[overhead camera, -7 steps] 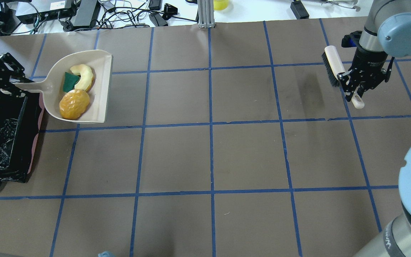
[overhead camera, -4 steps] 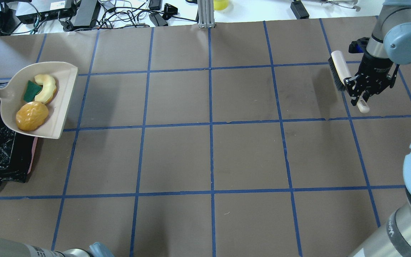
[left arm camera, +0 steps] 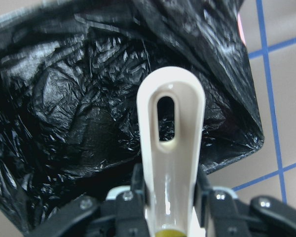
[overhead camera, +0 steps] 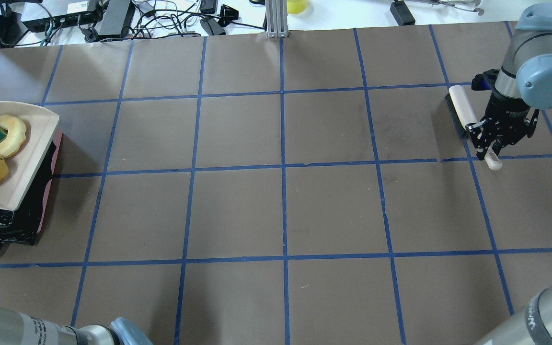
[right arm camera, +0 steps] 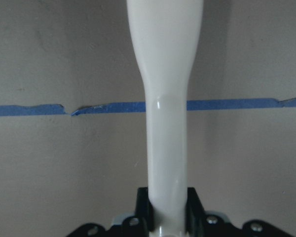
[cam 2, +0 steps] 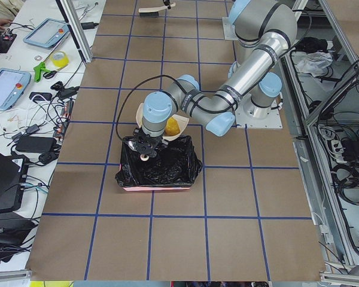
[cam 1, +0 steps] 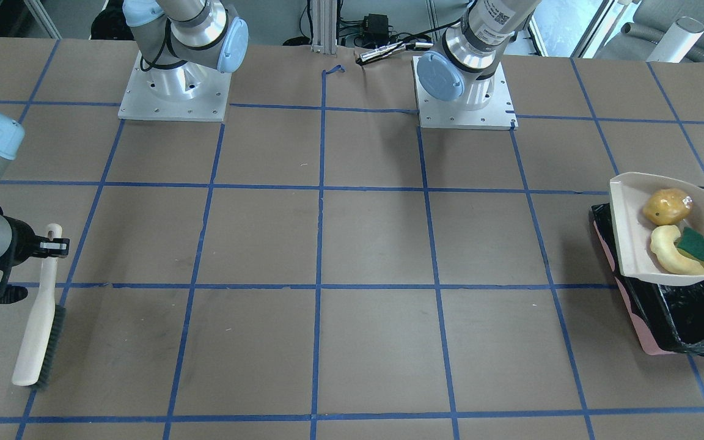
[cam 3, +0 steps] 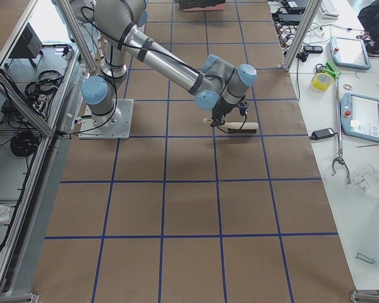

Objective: Sweep and dump trash into bin
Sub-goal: 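Carry the loaded dustpan over the bin with left gripper while right withdraws, then tip the dustpan into the bin with left gripper while right sets brush down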

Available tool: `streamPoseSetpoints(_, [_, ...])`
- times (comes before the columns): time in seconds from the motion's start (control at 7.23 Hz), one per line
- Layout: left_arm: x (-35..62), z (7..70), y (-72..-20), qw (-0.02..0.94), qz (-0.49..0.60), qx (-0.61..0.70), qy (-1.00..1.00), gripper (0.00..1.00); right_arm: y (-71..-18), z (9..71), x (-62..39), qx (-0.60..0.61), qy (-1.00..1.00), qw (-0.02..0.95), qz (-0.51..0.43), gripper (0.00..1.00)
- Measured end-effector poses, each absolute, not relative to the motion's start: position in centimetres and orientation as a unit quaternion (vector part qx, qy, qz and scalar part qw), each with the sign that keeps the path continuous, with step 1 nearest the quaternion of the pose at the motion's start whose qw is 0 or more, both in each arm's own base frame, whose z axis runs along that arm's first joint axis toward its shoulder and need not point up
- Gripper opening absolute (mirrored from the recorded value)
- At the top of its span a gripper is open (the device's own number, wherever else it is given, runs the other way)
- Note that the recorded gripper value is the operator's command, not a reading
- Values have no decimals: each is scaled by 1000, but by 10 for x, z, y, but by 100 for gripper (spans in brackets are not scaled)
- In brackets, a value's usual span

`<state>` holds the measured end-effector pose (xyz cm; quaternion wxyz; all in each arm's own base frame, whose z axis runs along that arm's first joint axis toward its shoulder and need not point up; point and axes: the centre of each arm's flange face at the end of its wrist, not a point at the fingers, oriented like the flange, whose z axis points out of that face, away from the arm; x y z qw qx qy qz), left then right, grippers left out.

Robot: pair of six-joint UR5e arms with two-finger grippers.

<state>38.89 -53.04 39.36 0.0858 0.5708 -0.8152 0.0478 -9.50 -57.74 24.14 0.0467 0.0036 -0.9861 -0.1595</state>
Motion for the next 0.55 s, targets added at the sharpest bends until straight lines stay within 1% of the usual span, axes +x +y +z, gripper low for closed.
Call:
streamPoseSetpoints(0.14, [409, 395, -531, 75, 55, 553, -828, 0, -575, 243, -96, 9, -986, 53, -155, 0])
streamPoseSetpoints(0.55, [453, 407, -540, 39, 84, 496, -863, 0, -572, 241, -96, 19, -986, 56, -154, 7])
